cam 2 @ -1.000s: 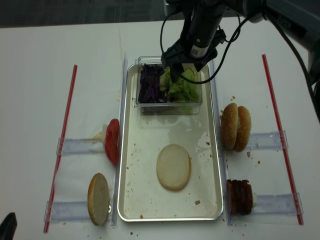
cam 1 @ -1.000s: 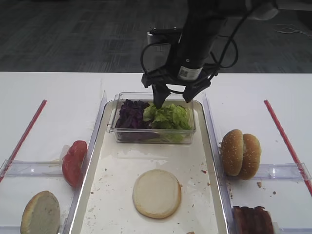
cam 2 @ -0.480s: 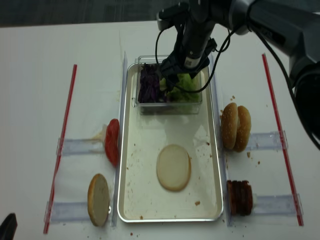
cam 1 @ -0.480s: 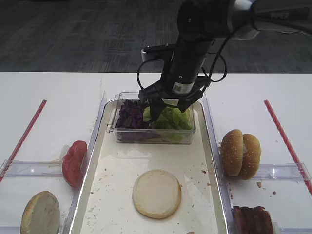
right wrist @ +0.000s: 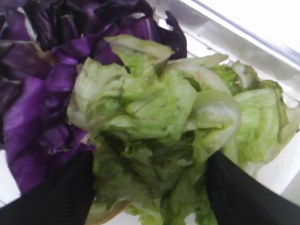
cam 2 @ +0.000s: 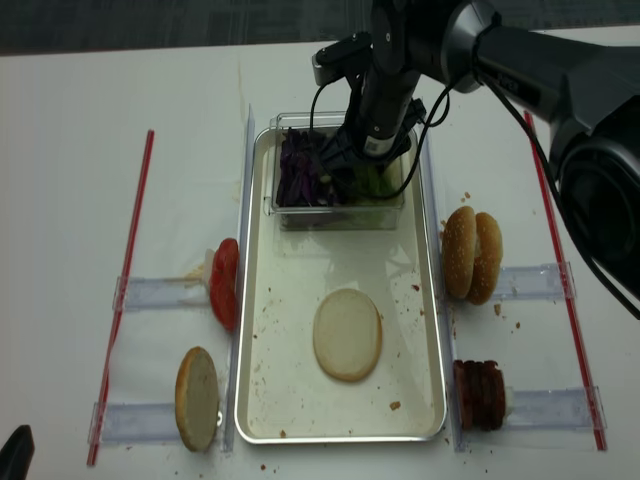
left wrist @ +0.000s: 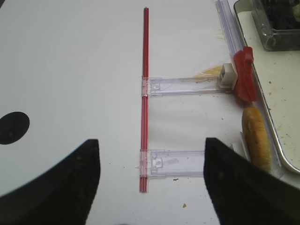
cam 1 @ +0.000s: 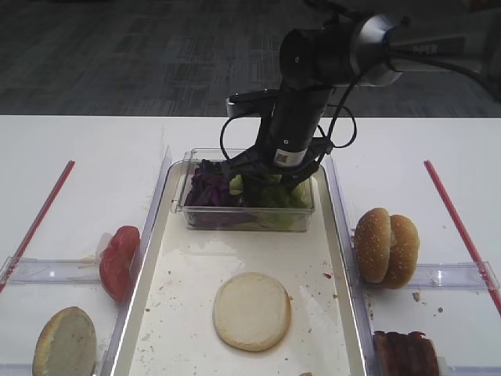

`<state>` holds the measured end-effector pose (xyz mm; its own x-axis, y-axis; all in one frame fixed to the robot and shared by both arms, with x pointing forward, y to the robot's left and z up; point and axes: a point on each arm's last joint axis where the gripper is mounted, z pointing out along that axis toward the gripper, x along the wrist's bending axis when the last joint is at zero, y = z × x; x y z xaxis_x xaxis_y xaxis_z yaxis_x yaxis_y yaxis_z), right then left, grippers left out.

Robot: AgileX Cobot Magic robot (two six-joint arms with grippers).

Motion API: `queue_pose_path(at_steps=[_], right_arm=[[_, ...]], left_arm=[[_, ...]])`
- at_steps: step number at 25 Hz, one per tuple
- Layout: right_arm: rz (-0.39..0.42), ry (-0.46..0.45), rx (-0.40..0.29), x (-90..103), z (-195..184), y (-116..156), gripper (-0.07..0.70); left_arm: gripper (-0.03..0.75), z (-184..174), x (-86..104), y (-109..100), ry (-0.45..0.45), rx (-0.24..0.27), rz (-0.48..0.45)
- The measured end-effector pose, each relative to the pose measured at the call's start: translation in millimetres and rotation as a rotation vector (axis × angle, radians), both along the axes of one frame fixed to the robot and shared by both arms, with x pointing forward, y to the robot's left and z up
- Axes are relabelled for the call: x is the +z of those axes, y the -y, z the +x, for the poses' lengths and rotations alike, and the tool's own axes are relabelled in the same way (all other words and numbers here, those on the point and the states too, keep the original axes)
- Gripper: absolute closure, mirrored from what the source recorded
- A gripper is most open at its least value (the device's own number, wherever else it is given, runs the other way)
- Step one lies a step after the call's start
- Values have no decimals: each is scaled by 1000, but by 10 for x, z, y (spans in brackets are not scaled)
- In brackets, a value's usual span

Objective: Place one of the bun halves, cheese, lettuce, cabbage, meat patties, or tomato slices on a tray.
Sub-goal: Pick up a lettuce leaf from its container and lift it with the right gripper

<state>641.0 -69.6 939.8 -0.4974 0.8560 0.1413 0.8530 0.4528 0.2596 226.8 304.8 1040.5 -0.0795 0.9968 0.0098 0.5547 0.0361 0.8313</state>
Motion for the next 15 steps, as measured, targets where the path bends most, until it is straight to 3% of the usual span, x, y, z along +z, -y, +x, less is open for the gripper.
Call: queue_pose_path(at_steps=[2, 8, 15], right_arm=[[-1, -2, -1, -30, 6, -3, 178], [-3, -1, 1, -34, 8, -2, 524], [-5, -6, 2, -16, -2, 2, 535]], left_arm=[[246, 0, 0, 0, 0, 0, 0], [246, 0, 0, 0, 0, 0, 0], [246, 0, 0, 0, 0, 0, 0]])
